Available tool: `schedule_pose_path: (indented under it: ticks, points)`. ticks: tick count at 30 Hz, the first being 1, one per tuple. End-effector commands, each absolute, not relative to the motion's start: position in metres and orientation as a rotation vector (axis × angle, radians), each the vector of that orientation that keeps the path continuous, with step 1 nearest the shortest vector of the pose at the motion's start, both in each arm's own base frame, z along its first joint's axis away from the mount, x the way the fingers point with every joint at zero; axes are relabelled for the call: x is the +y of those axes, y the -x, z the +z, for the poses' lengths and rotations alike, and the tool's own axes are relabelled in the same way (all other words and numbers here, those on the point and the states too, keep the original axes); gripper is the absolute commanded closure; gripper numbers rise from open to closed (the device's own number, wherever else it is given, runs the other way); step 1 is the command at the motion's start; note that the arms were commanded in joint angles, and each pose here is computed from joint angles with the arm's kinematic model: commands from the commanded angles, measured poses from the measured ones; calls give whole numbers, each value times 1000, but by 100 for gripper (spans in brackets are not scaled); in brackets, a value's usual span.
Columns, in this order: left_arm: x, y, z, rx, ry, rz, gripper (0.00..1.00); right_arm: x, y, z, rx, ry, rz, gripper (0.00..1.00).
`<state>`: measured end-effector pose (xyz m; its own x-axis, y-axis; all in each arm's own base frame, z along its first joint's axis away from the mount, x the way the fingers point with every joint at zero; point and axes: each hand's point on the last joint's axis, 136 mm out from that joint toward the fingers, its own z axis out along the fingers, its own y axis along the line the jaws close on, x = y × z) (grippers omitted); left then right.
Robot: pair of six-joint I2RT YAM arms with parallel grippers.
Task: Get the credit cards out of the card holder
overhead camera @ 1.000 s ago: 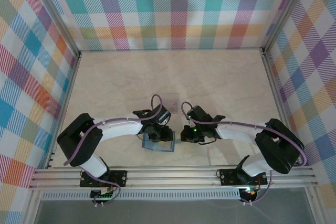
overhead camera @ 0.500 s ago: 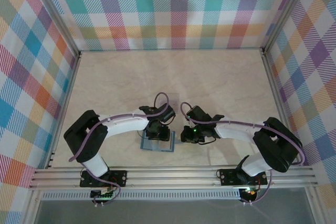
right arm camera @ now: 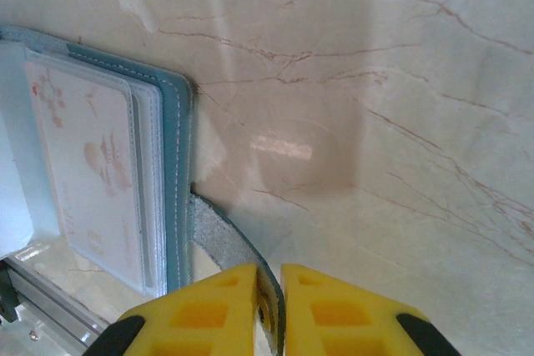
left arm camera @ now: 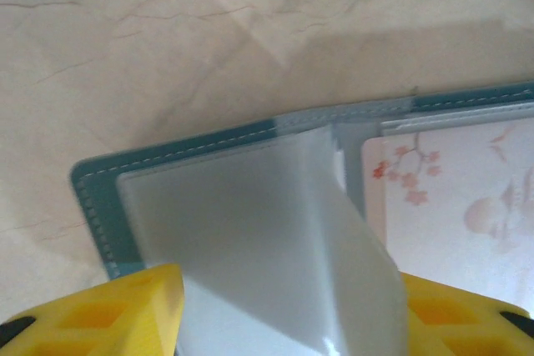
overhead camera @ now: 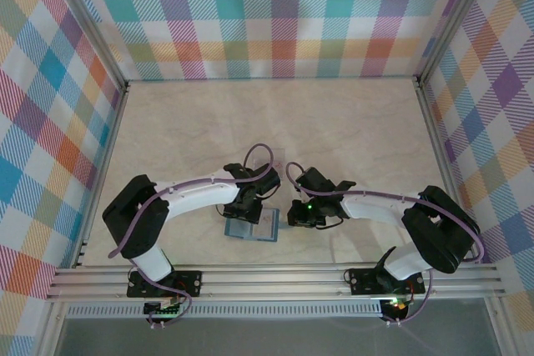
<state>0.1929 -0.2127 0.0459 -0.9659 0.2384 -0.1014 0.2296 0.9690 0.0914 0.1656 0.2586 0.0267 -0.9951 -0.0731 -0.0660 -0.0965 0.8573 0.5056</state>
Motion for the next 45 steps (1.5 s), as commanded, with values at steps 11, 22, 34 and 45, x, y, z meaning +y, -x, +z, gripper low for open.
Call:
schedule_pose_path:
  ticks: [11,22,34,45]
  points:
    - [-182,-179,36,3011,-420,279,44,250,-177,43,2961,232,668,81]
    - [-171,-165,19,3054,-418,296,43,239,-180,44,2987,273,535,78]
    - [-167,-182,77,2892,-338,208,43,242,-186,78,2948,264,550,62]
    - [-209,-191,90,2868,-223,-185,55,286,-183,97,2902,193,862,65]
